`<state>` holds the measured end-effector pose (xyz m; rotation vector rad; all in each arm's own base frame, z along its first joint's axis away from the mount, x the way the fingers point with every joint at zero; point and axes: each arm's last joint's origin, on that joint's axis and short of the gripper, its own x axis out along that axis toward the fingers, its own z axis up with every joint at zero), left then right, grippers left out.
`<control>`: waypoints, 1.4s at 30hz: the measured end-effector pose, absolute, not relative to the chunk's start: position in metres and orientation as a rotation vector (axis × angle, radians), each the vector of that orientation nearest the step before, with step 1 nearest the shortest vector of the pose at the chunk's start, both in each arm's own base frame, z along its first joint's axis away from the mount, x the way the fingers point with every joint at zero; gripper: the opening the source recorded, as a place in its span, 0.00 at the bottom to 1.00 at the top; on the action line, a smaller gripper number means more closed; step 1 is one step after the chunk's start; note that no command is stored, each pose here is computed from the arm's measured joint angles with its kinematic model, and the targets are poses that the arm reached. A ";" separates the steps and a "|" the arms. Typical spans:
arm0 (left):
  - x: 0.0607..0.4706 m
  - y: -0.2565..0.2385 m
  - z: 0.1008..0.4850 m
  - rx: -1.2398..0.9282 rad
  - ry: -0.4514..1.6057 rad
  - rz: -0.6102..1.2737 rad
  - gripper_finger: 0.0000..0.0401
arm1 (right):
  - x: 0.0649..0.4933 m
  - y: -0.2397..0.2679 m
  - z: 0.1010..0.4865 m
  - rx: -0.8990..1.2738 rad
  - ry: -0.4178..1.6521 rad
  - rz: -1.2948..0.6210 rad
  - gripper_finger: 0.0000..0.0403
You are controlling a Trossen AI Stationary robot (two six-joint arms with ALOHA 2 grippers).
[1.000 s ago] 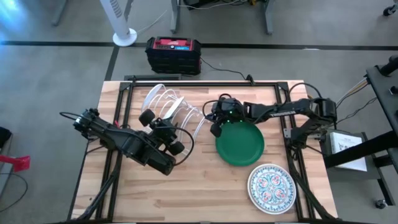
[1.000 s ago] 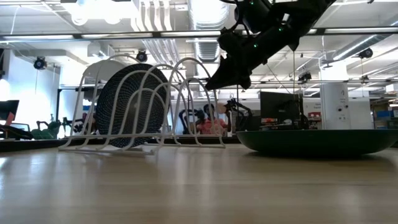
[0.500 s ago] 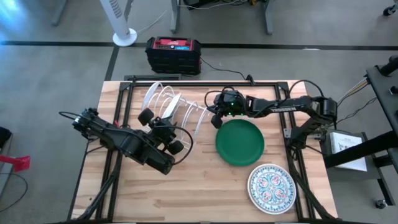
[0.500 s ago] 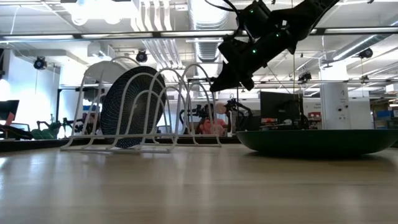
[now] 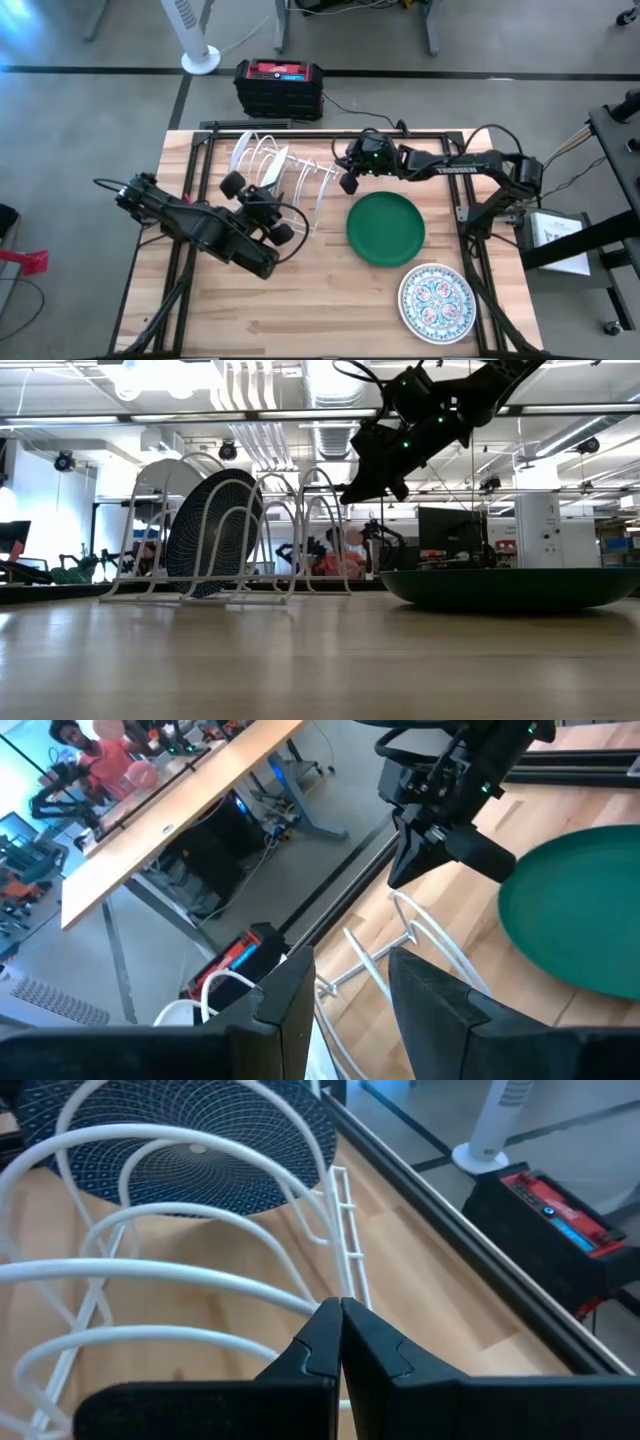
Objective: Sort dishes
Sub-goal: Put the green plate in the dish rack
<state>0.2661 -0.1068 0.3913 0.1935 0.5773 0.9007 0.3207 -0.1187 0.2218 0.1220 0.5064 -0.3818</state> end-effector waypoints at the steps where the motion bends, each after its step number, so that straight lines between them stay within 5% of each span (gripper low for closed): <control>1: 0.266 -0.107 0.392 0.197 0.577 0.900 0.30 | 0.321 -0.119 0.222 0.120 0.505 -0.383 0.00; 16: 0.263 -0.104 0.396 0.232 0.540 0.917 0.30 | 0.308 -0.126 0.237 0.093 0.530 -0.395 0.00; 23: 0.263 -0.104 0.397 0.237 0.541 0.918 0.30 | 0.301 -0.115 0.247 0.195 0.515 -0.186 0.00; 42: 0.263 -0.104 0.397 0.279 0.529 0.926 0.30 | 0.324 -0.126 0.216 0.235 0.486 -0.197 0.00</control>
